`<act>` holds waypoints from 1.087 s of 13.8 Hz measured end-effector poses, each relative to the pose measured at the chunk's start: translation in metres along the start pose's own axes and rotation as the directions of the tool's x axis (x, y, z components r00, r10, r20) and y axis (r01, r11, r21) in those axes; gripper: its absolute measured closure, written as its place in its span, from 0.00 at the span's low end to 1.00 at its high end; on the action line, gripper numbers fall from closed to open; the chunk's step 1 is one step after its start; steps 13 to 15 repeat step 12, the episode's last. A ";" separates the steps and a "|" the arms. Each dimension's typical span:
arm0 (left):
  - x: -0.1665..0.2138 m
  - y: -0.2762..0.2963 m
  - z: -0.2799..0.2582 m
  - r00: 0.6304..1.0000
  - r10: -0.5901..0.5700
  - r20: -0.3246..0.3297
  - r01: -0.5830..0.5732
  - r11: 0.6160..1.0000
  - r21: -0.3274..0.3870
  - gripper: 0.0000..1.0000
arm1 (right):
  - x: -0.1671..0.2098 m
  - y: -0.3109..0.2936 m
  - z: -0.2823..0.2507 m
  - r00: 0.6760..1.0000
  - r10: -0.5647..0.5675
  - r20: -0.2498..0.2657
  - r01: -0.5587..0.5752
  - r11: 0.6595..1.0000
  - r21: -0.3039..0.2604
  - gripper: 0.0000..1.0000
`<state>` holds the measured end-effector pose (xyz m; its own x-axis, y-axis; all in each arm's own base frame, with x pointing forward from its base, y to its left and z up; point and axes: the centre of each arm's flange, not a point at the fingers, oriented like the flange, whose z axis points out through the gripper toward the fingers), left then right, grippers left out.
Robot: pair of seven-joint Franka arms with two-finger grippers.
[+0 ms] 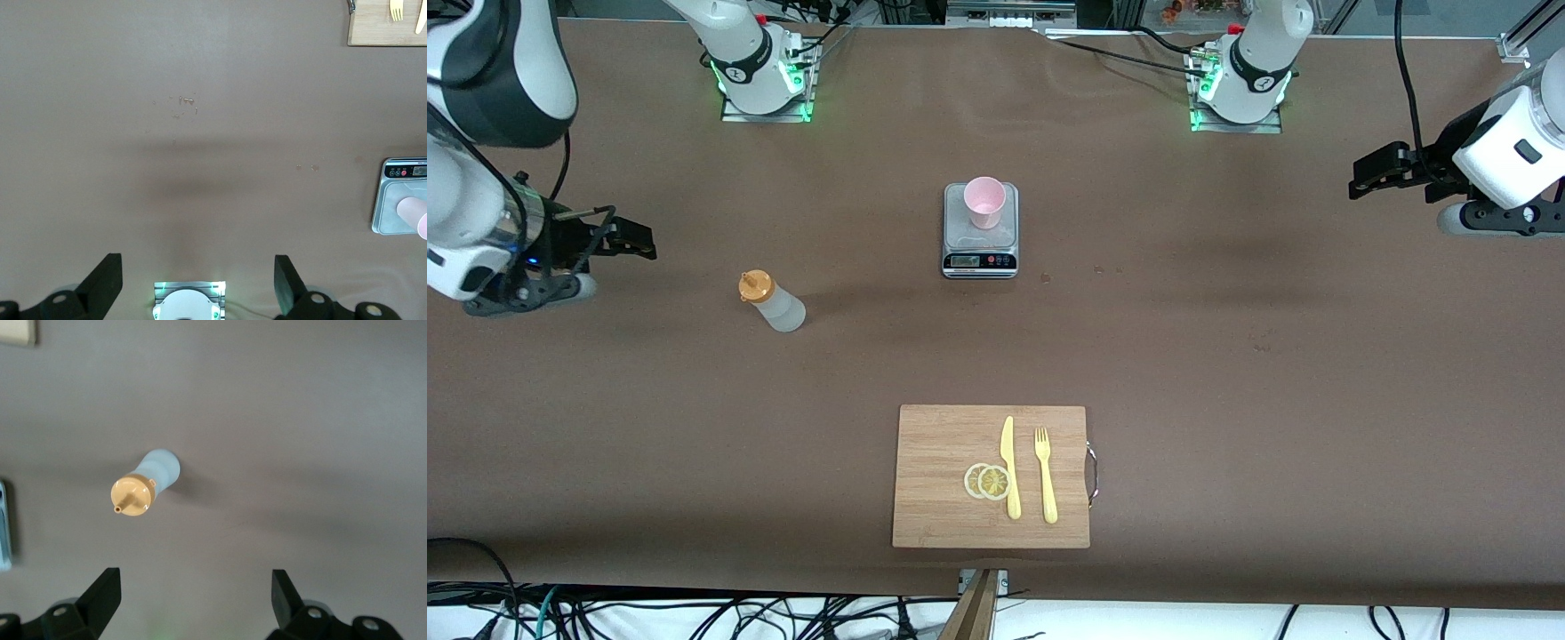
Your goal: Add sauce to pink cup with both arms
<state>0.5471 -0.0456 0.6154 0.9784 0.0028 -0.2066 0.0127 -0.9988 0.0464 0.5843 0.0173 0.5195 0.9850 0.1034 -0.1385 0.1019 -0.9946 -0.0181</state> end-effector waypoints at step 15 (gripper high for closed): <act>0.000 0.000 0.001 1.000 0.001 0.001 -0.001 1.000 0.000 0.00 | -0.057 0.051 -0.070 0.973 0.230 -0.006 -0.230 0.973 0.012 0.00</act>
